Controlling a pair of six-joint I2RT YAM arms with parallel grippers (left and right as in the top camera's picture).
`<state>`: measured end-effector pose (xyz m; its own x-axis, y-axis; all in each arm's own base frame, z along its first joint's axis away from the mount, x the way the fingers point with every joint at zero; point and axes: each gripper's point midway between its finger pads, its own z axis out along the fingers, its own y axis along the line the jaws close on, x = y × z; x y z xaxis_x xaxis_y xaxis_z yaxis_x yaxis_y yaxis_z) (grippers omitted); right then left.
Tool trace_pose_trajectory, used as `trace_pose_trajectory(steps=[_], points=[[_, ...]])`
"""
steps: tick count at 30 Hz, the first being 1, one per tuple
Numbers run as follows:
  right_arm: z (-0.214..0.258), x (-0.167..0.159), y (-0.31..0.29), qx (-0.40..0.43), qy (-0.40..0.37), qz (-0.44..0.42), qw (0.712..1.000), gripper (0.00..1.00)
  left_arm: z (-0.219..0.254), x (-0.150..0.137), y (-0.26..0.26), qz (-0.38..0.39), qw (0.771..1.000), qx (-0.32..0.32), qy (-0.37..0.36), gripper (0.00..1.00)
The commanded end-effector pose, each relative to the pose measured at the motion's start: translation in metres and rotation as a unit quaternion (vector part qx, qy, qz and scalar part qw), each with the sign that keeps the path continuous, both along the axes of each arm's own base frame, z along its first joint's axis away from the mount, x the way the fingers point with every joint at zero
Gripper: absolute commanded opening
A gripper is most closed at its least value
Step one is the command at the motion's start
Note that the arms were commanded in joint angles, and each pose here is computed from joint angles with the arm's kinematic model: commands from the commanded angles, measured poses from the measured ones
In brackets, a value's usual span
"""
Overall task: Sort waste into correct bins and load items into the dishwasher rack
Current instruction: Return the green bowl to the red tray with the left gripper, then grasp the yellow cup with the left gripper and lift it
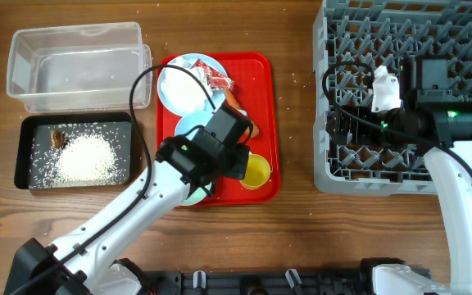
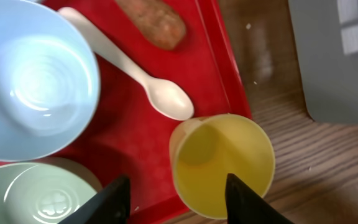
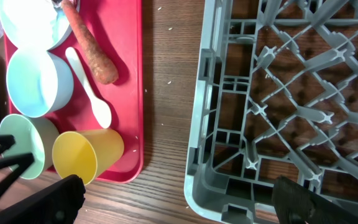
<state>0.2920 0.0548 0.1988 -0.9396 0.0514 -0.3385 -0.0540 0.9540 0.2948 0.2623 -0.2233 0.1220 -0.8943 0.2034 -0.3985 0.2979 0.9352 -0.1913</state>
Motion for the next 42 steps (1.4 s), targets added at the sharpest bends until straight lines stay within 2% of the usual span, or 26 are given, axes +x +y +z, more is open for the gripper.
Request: trace_pose_trajectory(steps=[1,3,10,12,15,22,25,28,34,37,39,42], points=[[0.01,0.003,0.0,-0.003,-0.017,-0.002,1.0,0.99,-0.001,-0.005,-0.011,-0.027,1.0,0.002,0.002,0.44],[0.01,0.002,0.0,-0.002,-0.015,-0.003,1.0,0.99,-0.004,-0.007,-0.009,-0.026,1.0,0.006,0.006,0.4],[0.01,0.002,0.0,-0.003,-0.014,-0.002,1.0,1.0,-0.037,-0.006,-0.01,-0.027,0.998,0.031,0.037,0.36],[0.009,0.003,0.0,-0.003,-0.015,-0.002,1.0,1.0,-0.048,0.0,-0.015,-0.027,0.998,0.033,0.039,0.29],[0.009,0.003,0.0,-0.004,-0.015,-0.001,1.0,1.0,-0.057,0.003,-0.018,-0.022,0.998,0.033,0.043,0.06],[0.009,0.003,0.0,-0.004,-0.016,0.001,1.0,1.0,-0.051,0.008,-0.02,-0.019,0.999,0.018,0.041,0.04],[0.011,0.002,0.003,0.007,-0.015,0.001,1.0,0.99,-0.025,0.012,-0.027,-0.02,0.997,-0.052,0.058,0.04],[0.016,0.003,0.015,0.035,-0.026,0.028,0.999,1.0,0.017,0.019,-0.021,-0.019,0.986,-0.151,0.065,0.04],[0.05,0.003,0.065,0.164,-0.094,0.155,0.97,0.99,0.08,0.033,0.011,-0.012,0.941,-0.327,0.085,0.04],[0.083,-0.001,0.093,0.244,-0.158,0.238,0.927,1.0,0.113,0.033,0.02,-0.059,0.902,-0.419,0.081,0.04],[0.109,-0.009,0.108,0.302,-0.205,0.298,0.882,1.0,0.139,0.033,0.027,-0.094,0.87,-0.478,0.071,0.04],[0.133,-0.017,0.117,0.353,-0.241,0.339,0.838,1.0,0.164,0.027,0.032,-0.143,0.838,-0.524,0.056,0.04]])
